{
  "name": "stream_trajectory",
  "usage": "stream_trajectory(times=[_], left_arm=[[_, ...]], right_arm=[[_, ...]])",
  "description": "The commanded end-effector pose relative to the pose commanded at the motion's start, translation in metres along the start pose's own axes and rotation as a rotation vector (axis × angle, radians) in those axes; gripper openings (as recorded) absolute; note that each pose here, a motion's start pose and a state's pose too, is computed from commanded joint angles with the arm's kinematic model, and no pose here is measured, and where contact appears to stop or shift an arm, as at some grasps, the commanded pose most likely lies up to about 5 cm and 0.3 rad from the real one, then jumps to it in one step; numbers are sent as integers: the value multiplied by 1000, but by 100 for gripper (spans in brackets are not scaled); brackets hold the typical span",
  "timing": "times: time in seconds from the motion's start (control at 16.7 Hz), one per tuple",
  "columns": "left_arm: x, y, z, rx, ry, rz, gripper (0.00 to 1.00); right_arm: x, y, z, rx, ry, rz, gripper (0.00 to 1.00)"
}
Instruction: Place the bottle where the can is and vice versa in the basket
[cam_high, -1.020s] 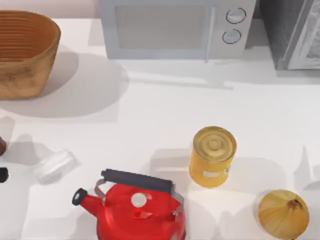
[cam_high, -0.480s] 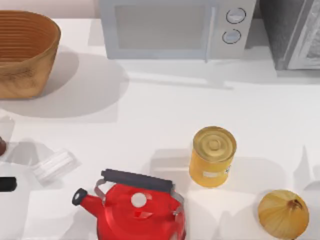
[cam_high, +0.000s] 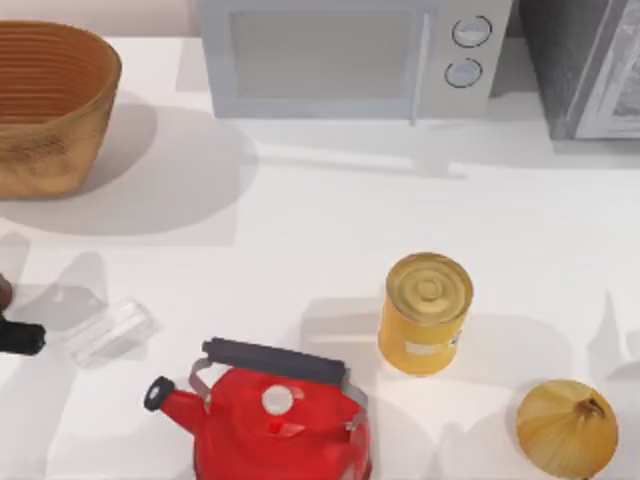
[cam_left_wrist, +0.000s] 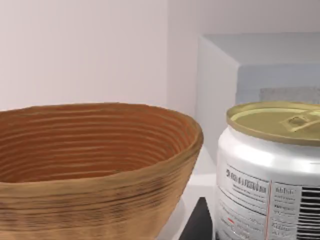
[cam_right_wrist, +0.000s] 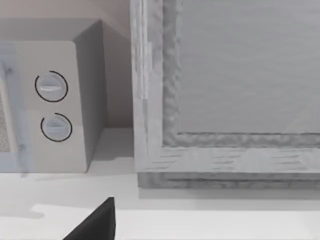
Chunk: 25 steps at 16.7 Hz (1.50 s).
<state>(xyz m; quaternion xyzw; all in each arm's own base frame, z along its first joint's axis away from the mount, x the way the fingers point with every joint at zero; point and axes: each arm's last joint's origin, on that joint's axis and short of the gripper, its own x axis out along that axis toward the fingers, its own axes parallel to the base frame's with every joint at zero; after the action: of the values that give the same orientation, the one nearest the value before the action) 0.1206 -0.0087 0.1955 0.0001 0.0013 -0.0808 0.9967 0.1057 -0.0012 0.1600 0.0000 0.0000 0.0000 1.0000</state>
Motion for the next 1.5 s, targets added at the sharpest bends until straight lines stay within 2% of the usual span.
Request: stream_trajectory(times=[0.18,0.36,0.54,0.66,0.84,1.08,1.32,1.5], left_arm=[[24,-5,27,-1,0,-149,0],[63,-11,49,-2,1,-320,0],[114,-20,58,-4,2,-504,0],[152,-28,53,-4,3,-629,0],[207,-44,30,-5,4,-812,0],[265,-67,-25,-4,3,-1038,0],[298,-88,-91,-2,1,-1226,0],[308,-100,-135,0,-1,-1333,0]], right_arm=[[0,0,0,0,0,0,100],[0,0,0,0,0,0,100],[0,0,0,0,0,0,100],[0,0,0,0,0,0,100],[0,0,0,0,0,0,100],[0,0,0,0,0,0,100],[0,0,0,0,0,0,100],[0,0,0,0,0,0,100]])
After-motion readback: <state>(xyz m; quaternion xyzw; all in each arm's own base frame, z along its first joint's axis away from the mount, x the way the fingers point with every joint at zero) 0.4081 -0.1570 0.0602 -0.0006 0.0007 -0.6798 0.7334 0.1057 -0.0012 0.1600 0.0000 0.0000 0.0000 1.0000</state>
